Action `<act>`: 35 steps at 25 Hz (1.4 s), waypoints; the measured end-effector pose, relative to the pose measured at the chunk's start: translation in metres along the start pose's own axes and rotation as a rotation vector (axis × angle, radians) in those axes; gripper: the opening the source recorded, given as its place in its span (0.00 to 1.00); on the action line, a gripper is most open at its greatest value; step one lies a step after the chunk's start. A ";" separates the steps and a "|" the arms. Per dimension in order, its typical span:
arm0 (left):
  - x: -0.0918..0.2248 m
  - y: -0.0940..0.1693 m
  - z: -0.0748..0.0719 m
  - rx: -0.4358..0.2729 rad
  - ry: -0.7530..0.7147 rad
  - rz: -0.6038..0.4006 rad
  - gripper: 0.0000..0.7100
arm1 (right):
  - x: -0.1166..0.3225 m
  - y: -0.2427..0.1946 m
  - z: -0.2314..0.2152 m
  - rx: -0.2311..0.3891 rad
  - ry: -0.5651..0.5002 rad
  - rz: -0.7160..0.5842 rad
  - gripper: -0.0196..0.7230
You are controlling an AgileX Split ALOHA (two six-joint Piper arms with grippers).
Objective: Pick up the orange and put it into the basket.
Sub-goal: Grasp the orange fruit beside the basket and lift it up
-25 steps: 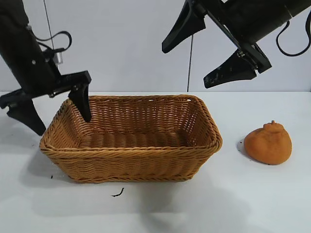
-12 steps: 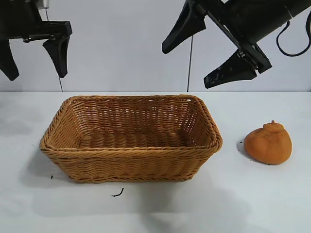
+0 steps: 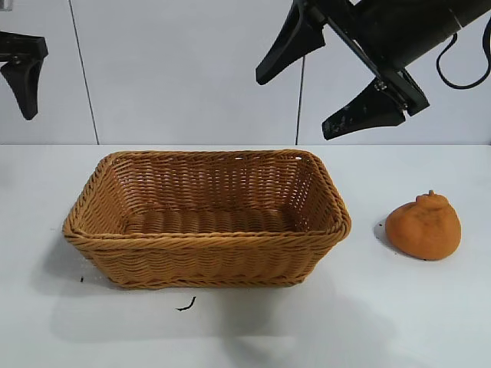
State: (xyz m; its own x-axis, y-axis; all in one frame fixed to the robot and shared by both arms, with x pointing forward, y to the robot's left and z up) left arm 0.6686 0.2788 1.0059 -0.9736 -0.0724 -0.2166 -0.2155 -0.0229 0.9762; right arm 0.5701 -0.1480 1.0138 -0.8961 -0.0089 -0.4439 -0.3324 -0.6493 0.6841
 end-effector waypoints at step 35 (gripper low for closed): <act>0.339 0.095 0.045 0.087 -0.015 -0.472 0.95 | 0.000 0.000 0.000 0.002 0.002 0.001 0.96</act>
State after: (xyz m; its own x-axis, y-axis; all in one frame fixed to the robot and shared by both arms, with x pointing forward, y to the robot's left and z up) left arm 0.3149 0.2974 1.0252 -0.7687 -0.0598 -0.6368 -0.6392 0.0339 0.7683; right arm 0.5701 -0.1482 1.0136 -0.8957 -0.0113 -0.4445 -0.3320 -0.6477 0.6857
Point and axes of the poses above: a point on each arm's last joint axis where the gripper is mounted, y pointing back along that axis away from the gripper, z along the wrist's bending axis when the last joint is at zero, x = y × z, the point moved 3 cm from there along -y, pointing out along that axis toward the gripper, and after that the axes turned 4 degrees about y, right-handed, at the moved point
